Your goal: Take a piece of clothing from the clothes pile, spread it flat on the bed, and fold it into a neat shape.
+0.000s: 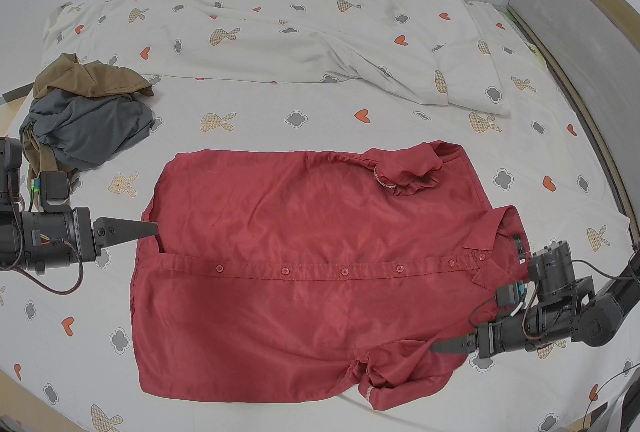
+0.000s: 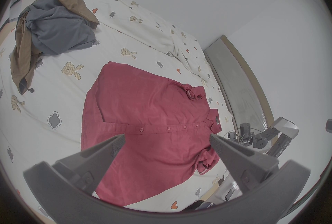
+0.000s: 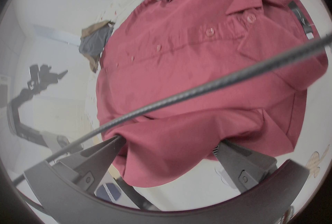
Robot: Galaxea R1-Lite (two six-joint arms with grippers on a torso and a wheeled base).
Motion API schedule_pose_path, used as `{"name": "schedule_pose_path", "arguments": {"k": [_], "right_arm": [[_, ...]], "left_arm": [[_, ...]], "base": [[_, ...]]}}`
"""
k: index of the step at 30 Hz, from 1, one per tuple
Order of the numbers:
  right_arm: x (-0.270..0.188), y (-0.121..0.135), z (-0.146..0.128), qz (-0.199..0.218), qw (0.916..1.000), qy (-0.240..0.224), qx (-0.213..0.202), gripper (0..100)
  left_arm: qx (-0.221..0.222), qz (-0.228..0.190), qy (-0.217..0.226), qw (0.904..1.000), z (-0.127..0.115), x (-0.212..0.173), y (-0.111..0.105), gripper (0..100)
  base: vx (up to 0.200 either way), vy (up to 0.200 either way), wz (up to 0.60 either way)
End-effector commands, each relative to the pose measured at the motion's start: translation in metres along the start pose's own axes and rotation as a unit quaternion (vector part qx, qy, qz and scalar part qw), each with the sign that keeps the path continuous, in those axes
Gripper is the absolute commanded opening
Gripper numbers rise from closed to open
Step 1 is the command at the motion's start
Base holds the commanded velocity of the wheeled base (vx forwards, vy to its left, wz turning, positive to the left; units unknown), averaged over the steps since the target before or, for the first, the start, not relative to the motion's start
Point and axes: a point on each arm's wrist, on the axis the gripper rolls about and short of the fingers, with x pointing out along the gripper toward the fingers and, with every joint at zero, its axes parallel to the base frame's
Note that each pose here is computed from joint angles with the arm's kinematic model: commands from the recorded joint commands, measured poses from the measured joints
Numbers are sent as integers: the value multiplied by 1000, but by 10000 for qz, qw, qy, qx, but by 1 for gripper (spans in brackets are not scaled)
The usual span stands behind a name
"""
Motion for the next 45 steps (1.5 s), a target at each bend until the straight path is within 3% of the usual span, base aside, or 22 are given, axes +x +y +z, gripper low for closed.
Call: {"name": "schedule_pose_path", "arguments": {"k": [1, 9, 17, 33, 39, 45], "right_arm": [[5, 5, 28, 134, 9987, -406, 279, 100], [-10, 4, 39, 126, 9960, -777, 426, 100], [2, 24, -18, 318, 9988, 302, 198, 100], [14, 35, -28, 447, 9968, 668, -31, 100], [9, 30, -28, 322, 9979, 563, 54, 100], [-10, 17, -15, 226, 9993, 49, 304, 100]], "left_arm": [[15, 6, 48, 10000, -1, 3, 2, 100], [36, 8, 61, 10000, -1, 3, 2, 100], [44, -19, 91, 9999, -2, 4, 1, 100], [63, -39, 90, 9999, -2, 4, 0, 100], [63, -39, 90, 9999, -2, 4, 0, 100], [63, -39, 90, 9999, -2, 4, 0, 100]], "base": [[0, 0, 0], [0, 0, 0], [0, 0, 0], [0, 0, 0], [0, 0, 0], [0, 0, 0]]}}
